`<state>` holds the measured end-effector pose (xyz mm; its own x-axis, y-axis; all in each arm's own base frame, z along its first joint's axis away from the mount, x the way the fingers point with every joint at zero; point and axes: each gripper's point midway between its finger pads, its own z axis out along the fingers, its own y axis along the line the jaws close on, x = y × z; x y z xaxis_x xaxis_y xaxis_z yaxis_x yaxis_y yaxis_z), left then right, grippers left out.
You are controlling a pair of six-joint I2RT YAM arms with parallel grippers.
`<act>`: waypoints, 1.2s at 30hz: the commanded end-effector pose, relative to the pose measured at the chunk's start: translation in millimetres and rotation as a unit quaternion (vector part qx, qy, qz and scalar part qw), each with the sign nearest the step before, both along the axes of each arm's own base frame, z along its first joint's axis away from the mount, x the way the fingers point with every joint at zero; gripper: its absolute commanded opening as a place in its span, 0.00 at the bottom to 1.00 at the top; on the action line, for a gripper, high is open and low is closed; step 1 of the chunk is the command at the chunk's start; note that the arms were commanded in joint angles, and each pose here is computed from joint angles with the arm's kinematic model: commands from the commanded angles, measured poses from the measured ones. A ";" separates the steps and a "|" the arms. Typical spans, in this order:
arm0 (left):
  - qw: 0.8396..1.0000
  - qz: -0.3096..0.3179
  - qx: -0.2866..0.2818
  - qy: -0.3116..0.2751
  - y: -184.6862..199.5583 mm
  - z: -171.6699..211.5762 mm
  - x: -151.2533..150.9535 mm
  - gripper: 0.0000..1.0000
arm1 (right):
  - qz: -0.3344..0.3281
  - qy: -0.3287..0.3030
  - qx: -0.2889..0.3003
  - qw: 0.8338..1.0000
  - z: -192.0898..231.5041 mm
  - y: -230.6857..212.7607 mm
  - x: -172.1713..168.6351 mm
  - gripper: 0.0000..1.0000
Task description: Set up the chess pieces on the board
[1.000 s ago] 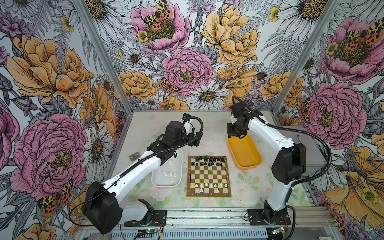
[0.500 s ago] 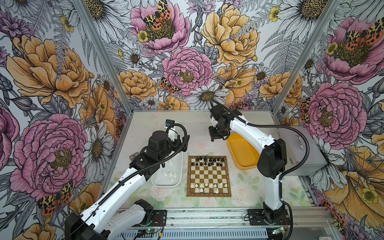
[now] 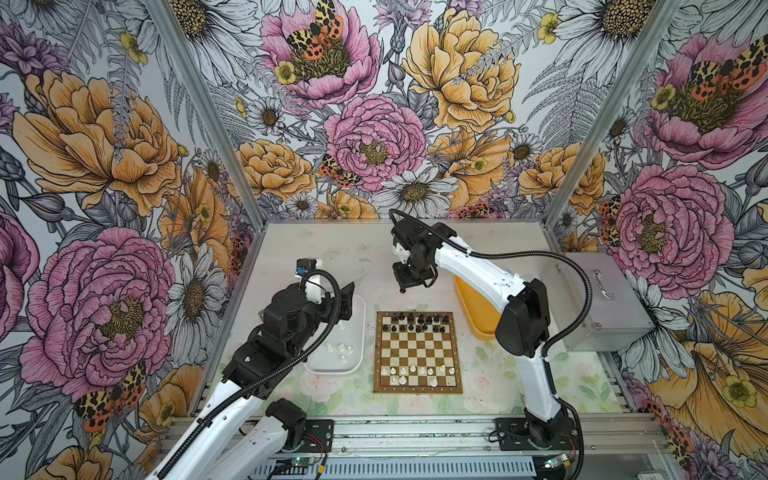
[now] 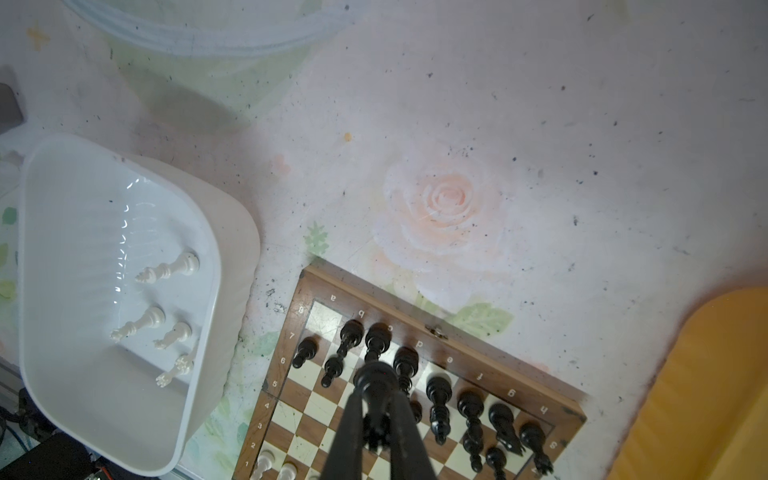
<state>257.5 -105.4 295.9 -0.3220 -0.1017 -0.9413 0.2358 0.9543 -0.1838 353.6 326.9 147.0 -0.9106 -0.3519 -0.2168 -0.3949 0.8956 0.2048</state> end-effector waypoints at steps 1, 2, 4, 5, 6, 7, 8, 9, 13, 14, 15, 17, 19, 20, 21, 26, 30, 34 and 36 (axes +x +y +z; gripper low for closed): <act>0.999 0.032 -0.007 0.014 14.9 -9.2 -6.4 0.99 | 0.031 0.007 -0.013 0.999 -6.6 14.1 -11.0 0.09; 0.999 0.034 -0.011 0.015 16.2 -9.2 -8.3 0.99 | 0.039 0.009 -0.021 0.999 -9.8 15.8 -13.5 0.09; 0.999 0.035 -0.016 0.018 17.8 -10.4 -11.6 0.99 | 0.052 0.009 -0.035 0.998 -14.8 17.7 -16.9 0.09; 0.999 0.035 -0.018 0.020 18.4 -10.4 -13.3 0.99 | 0.060 0.010 -0.041 0.997 -17.9 18.8 -18.6 0.09; 0.999 0.037 -0.020 0.021 19.5 -10.3 -14.8 0.99 | 0.065 0.011 -0.046 0.997 -20.6 19.8 -20.3 0.09; 0.999 0.037 -0.020 0.021 20.2 -10.5 -16.0 0.99 | 0.069 0.013 -0.049 0.996 -22.3 20.4 -21.3 0.09; 0.999 0.040 -0.021 0.021 21.7 -9.7 -17.1 0.99 | 0.073 0.012 -0.050 0.996 -22.9 22.0 -21.8 0.09; 0.999 0.041 -0.020 0.021 22.4 -9.2 -18.1 0.99 | 0.075 0.014 -0.051 0.996 -24.4 23.1 -22.4 0.09; 0.999 0.046 -0.019 0.018 25.1 -5.9 -19.0 0.99 | 0.083 0.021 -0.058 0.995 -32.3 25.2 -25.0 0.09; 0.999 0.045 -0.017 0.018 24.8 -6.5 -18.9 0.99 | 0.085 0.022 -0.061 0.994 -34.7 24.7 -24.8 0.09; 0.999 0.044 -0.017 0.018 24.3 -5.9 -18.9 0.99 | 0.086 0.021 -0.060 0.994 -35.1 25.5 -24.1 0.09; 0.999 0.046 -0.015 0.019 24.5 -6.6 -17.8 0.99 | 0.089 0.024 -0.060 0.994 -38.4 27.7 -24.0 0.09; 0.999 0.046 -0.014 0.020 24.4 -7.5 -17.2 0.99 | 0.088 0.026 -0.060 0.994 -41.4 29.0 -22.2 0.09; 0.999 0.047 -0.012 0.021 24.4 -7.6 -16.5 0.99 | 0.088 0.028 -0.059 0.994 -43.2 30.6 -21.4 0.09; 0.999 0.046 -0.012 0.021 24.2 -7.3 -16.4 0.99 | 0.088 0.027 -0.058 0.994 -44.2 32.3 -20.4 0.09; 0.999 0.044 -0.004 0.022 22.6 -6.6 -14.0 0.99 | 0.106 0.027 -0.054 0.993 -49.7 51.4 -29.3 0.09; 0.999 0.040 0.004 0.022 21.0 -4.9 -12.2 0.99 | 0.116 0.029 -0.066 0.991 -58.3 53.6 -33.6 0.09; 0.999 0.037 0.010 0.024 20.4 -4.5 -11.3 0.99 | 0.121 0.029 -0.078 0.989 -64.8 55.5 -38.9 0.09; 0.999 0.035 0.010 0.025 20.0 -4.9 -11.6 0.99 | 0.120 0.030 -0.085 0.989 -68.8 54.6 -40.4 0.09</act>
